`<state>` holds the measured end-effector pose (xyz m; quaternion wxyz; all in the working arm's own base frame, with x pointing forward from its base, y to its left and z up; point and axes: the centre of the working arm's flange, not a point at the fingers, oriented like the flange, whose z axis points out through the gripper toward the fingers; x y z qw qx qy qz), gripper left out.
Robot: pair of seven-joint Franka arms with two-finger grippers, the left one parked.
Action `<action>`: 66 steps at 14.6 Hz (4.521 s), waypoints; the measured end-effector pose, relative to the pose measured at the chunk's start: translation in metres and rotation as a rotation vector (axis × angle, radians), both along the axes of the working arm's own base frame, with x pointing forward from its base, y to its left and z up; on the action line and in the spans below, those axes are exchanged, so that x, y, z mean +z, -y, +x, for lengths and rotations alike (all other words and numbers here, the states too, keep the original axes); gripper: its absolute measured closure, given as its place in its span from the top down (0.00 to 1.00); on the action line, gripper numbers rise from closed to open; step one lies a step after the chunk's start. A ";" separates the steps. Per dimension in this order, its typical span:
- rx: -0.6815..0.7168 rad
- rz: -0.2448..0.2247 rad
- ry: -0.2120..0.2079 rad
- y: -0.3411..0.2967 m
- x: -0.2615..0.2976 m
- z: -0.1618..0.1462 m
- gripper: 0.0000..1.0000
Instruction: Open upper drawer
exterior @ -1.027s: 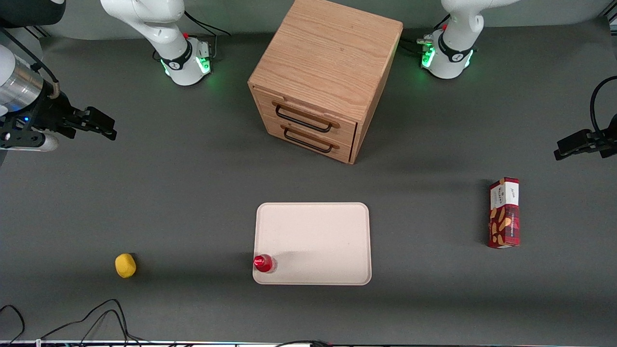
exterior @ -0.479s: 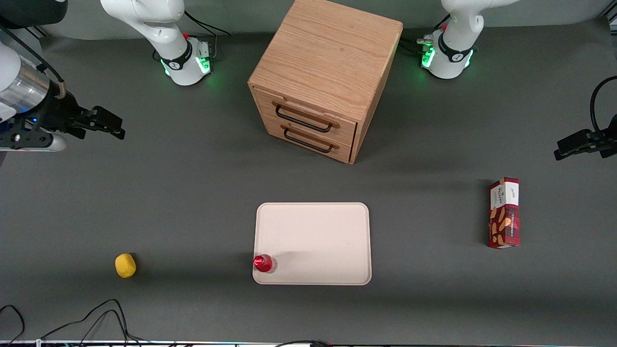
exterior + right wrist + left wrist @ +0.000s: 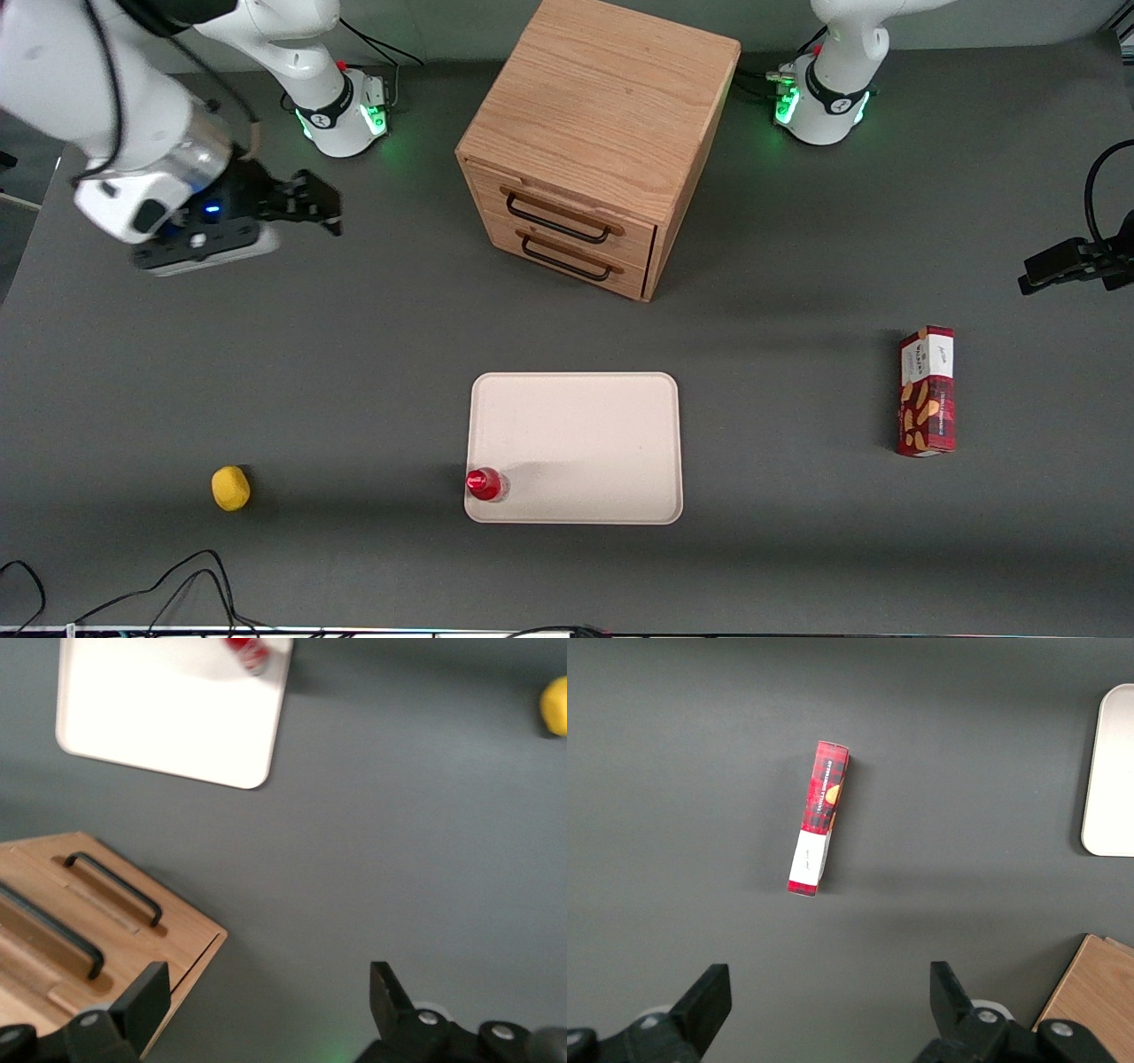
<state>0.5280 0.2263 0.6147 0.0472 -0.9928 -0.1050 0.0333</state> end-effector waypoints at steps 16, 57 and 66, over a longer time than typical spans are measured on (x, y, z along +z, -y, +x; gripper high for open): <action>0.778 0.169 0.020 -0.228 -0.087 -0.045 1.00; 0.925 0.138 0.019 -0.201 -0.222 0.006 1.00; 0.911 0.149 0.045 -0.177 -0.227 0.044 1.00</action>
